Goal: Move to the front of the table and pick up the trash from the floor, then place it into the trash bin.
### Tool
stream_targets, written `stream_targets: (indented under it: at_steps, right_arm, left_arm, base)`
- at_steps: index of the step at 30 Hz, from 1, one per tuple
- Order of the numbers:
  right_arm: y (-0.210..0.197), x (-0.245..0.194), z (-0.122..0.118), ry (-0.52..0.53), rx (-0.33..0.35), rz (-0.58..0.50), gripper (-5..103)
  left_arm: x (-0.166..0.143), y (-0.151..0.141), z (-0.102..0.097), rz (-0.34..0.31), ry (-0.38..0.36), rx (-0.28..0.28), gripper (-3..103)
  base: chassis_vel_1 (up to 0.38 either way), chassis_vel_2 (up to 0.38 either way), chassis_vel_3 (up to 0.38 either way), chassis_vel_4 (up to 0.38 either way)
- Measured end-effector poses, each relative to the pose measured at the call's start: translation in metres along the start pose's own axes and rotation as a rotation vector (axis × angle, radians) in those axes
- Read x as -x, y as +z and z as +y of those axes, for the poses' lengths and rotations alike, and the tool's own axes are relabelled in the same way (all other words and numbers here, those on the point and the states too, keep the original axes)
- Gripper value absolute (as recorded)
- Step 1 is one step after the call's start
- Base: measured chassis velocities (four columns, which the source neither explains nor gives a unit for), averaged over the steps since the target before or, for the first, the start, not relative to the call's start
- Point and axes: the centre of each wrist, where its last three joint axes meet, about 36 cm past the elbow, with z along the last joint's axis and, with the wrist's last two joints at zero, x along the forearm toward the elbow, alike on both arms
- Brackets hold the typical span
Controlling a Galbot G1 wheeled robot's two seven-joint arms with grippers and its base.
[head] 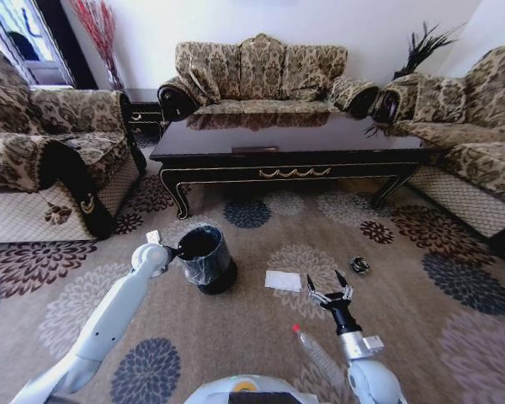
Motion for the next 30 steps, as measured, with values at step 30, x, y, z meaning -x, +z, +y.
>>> stream_targets:
  at_steps: [30]
  right_arm:
    - [-0.08,0.01,-0.058,-0.185,-0.202,0.358,100]
  left_arm:
    - [-0.09,0.014,0.044,-0.18,-0.092,0.067,3]
  base:
    - [0.0,0.0,0.0,0.0]
